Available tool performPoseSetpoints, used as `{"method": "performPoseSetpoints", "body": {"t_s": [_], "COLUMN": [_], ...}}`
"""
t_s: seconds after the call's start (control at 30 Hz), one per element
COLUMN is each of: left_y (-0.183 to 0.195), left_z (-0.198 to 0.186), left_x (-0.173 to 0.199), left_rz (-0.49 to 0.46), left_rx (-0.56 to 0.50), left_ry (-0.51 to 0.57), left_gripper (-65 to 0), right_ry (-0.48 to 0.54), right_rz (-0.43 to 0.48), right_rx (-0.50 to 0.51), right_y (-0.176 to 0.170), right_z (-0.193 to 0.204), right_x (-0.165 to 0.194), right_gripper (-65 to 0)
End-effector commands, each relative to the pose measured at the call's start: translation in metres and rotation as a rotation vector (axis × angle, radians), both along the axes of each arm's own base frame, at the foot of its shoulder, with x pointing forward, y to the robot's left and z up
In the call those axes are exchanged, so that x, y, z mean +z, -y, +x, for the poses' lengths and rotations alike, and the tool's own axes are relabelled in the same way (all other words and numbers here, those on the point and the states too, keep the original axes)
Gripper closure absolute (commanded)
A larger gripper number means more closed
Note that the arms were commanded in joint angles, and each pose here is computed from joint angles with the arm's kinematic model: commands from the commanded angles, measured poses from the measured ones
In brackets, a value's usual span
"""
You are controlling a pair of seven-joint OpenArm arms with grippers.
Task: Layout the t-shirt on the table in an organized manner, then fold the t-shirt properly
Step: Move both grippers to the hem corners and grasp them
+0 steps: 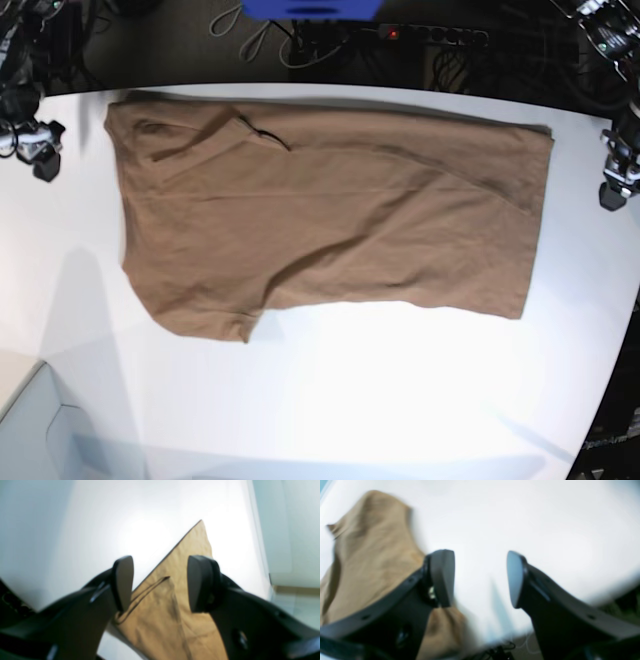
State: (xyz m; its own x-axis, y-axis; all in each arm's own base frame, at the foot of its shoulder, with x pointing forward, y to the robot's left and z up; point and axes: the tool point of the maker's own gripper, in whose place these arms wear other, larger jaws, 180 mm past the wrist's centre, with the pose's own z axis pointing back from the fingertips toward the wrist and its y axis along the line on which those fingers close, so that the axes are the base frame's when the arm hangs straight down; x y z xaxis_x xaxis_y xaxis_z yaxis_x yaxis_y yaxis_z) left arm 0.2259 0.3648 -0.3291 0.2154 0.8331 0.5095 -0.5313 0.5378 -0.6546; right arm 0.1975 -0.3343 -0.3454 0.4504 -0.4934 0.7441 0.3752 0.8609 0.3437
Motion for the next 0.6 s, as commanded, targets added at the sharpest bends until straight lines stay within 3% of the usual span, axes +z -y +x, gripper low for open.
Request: {"method": "performPoseSetpoints", "body": {"t_s": [0.0,0.2,0.33,0.47,0.57], "left_y": [-0.006,-0.004,0.005,0.007,0.013], "left_z": [0.009,0.036,0.064,0.081,0.097], "left_x": [0.018,0.032,0.023,0.009,0.013], "left_rz": [0.023,0.011,-0.014,0.015,0.062], "left_rx": [0.003,-0.005,-0.056,-0.078,-0.107], "left_ry": [0.049,0.12,0.107,0.038,0.02], "left_gripper": [-33.3,-36.3,-39.7,-42.5,-42.5], "right_ry": [0.057,0.144,0.195,0.128,0.063], "right_rz": [-0.035,-0.057,-0.035,0.014,-0.029], "right_rx": [0.057,0.293,0.345,0.369,0.408], "right_y": [-0.003,-0.054,-0.065,-0.063,-0.066], "right_z": [0.02,0.092,0.142,0.19,0.22], "right_x": [0.018,0.043,0.053,0.031,0.017], "right_gripper": [-35.0,-40.5,-44.5,-46.0,-45.9]}}
